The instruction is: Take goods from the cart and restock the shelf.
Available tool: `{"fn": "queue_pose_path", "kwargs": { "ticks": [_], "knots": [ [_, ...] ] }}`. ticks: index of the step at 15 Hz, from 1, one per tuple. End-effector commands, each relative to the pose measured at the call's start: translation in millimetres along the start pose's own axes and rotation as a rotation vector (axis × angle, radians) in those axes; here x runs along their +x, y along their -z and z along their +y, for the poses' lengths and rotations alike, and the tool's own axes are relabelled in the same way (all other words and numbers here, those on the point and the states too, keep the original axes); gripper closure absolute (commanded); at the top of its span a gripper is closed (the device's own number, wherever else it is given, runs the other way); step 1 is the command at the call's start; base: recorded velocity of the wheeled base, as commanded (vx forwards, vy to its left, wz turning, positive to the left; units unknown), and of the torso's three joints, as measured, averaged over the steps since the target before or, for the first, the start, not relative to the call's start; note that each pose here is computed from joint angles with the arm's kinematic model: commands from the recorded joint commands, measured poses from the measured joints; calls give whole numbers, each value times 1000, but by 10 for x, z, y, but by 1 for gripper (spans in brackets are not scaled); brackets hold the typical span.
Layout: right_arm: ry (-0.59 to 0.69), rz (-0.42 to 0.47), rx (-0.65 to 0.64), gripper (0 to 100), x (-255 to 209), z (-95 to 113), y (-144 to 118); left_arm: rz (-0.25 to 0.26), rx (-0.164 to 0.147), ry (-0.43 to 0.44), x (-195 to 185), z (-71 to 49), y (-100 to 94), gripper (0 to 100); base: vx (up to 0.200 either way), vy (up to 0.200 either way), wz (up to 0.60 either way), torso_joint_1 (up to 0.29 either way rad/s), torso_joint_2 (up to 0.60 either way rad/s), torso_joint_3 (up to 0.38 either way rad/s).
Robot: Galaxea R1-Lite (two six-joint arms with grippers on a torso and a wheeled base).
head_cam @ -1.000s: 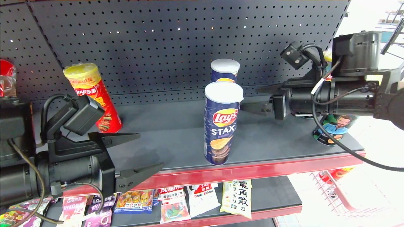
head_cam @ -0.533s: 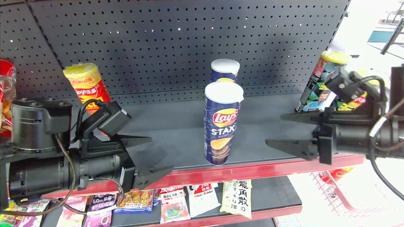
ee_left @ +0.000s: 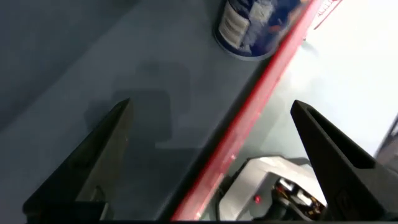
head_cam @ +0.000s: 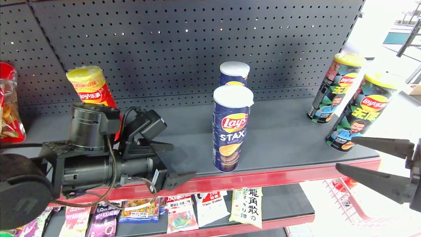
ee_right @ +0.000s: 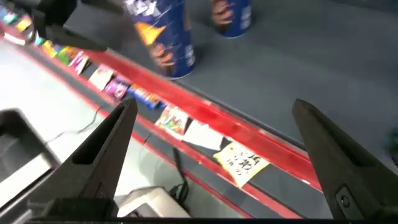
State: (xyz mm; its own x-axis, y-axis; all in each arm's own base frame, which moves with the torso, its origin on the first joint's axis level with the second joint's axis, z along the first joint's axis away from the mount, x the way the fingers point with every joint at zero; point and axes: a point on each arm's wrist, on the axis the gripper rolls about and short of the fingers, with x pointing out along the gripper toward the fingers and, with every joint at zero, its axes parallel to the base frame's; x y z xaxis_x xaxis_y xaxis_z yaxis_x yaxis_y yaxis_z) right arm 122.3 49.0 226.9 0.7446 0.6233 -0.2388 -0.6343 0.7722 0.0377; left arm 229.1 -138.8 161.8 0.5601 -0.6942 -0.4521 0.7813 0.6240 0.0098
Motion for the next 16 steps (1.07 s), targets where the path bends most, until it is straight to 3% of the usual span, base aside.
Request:
{"fn": "queue_pose_path", "kwargs": {
  "ticks": [1, 16],
  "knots": [
    [36, -38, 0, 0, -112, -4, -21, 10, 1, -8, 224, 56, 22, 0, 0, 0, 0, 0, 0, 0],
    [35, -45, -1, 0, -139, 8, -18, -40, 23, -11, 612, 144, -129, 0, 0, 0, 0, 0, 0, 0]
  ]
}}
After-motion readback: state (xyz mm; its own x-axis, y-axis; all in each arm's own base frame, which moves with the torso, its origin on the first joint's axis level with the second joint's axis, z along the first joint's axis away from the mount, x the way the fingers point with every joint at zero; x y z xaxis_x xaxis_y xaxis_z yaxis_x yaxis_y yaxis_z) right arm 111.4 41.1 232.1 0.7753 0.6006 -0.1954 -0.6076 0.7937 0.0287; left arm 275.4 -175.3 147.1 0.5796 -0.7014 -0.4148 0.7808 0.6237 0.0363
